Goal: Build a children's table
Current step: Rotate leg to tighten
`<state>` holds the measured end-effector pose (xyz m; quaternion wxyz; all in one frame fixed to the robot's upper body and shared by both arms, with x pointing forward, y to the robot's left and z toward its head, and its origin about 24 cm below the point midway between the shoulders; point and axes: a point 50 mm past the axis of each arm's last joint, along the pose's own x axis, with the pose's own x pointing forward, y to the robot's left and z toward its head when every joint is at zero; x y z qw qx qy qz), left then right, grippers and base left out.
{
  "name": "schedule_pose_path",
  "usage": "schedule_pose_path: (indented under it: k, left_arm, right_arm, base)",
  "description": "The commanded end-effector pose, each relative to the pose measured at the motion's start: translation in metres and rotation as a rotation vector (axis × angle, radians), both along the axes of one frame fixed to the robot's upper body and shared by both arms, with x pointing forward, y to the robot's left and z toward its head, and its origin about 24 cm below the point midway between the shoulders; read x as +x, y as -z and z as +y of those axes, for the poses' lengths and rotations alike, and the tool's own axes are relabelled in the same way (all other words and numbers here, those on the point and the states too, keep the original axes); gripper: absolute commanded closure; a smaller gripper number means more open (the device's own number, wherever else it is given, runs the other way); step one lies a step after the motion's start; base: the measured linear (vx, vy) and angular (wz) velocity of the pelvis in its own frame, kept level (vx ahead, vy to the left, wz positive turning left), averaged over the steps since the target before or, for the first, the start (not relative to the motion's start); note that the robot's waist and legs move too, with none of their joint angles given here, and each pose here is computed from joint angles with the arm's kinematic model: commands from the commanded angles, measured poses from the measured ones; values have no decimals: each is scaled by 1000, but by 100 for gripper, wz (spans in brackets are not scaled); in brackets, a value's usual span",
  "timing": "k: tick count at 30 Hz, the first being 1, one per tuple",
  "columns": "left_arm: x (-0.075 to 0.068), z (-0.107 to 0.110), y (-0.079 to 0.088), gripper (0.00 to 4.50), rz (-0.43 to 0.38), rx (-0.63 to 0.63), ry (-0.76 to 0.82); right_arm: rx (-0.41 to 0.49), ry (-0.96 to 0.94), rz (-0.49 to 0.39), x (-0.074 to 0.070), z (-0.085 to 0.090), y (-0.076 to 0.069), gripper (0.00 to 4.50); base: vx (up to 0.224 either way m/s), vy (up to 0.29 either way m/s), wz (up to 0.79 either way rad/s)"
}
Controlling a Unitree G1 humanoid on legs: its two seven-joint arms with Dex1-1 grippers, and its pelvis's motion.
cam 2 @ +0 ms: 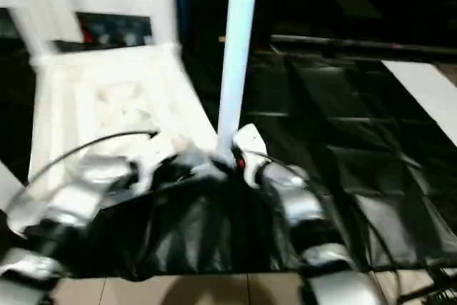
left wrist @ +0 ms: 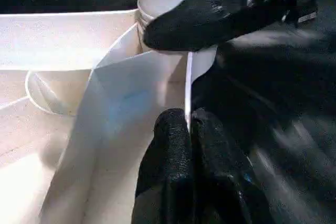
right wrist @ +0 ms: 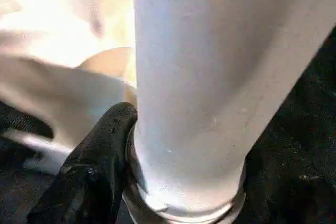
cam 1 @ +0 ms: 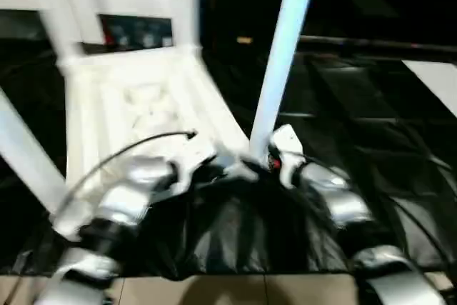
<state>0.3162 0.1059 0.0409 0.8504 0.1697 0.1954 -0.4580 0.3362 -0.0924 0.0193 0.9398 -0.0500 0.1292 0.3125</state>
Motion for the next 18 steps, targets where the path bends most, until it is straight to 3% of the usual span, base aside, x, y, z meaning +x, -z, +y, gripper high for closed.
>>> schedule_pose_path:
  k: [1,2,4,6,9,18]
  left_arm:
    - [-7,-37,2,450,9,-76,32]
    - [-7,-38,2,450,9,-76,35]
    - [-10,-47,4,450,6,-74,54]
    - [-12,-51,5,450,5,-66,69]
    - [-12,-48,3,450,-3,-61,77]
    - [-20,-29,-3,450,3,-87,245]
  right_arm:
    - [-27,-98,22,-10,37,7,185]
    - [-18,-103,23,-10,39,7,185]
    - [28,-138,26,-12,49,5,129]
    - [55,-173,29,-14,53,3,109]
    - [23,-178,3,-12,50,1,70]
    - [-33,-352,-35,-15,19,-1,65]
  base:
    - [0,0,0]
    - [0,0,0]
    - [0,0,0]
    - [0,0,0]
    - [0,0,0]
    - [0,0,0]
